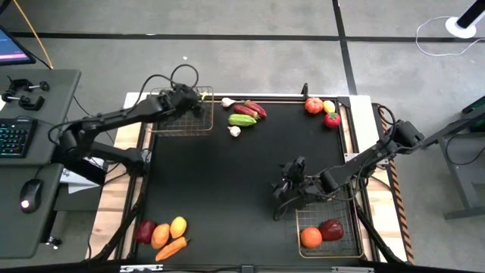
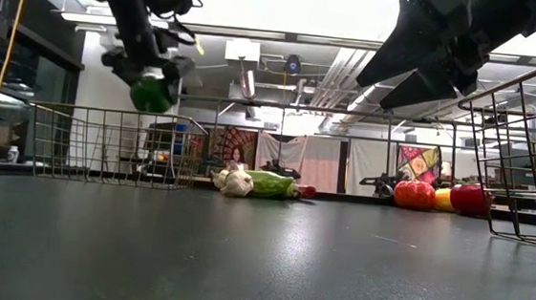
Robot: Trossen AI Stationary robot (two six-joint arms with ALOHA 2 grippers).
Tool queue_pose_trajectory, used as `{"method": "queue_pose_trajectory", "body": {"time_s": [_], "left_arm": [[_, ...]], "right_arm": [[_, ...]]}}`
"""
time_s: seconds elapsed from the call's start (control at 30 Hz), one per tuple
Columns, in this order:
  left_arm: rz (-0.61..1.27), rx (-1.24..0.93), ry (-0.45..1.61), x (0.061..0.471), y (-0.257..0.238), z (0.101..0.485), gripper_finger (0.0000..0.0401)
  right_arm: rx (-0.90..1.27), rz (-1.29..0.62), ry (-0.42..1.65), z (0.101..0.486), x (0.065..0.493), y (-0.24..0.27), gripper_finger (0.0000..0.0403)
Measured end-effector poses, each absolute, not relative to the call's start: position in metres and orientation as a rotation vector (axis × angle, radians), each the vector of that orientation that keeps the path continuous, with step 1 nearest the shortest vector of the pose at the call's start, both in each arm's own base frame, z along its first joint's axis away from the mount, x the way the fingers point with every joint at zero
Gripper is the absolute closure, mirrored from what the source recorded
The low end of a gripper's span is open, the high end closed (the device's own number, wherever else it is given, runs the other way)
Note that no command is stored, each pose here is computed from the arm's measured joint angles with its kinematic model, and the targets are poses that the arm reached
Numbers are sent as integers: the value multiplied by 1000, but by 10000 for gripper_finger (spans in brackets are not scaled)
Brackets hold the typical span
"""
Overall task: Sort produce into baskets
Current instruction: Put the green bell pepper into the top wire basket, then put the bottom yellow lemon into the bottom wire basket
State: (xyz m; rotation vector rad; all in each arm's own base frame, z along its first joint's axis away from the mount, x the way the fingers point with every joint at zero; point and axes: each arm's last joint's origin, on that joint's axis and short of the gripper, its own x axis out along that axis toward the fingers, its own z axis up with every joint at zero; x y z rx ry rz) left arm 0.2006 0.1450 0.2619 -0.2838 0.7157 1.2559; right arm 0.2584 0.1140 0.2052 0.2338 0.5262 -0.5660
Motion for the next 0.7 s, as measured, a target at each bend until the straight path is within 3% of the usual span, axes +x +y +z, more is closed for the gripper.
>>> {"method": "queue_pose_trajectory", "body": {"time_s": [0.17,0.7], "left_arm": [[1179,-313,695,206,154,259,4],[954,-521,618,205,124,275,1]], "right_arm": [[221,-590,506,206,258,113,36],[230,-604,472,208,260,113,36]]}}
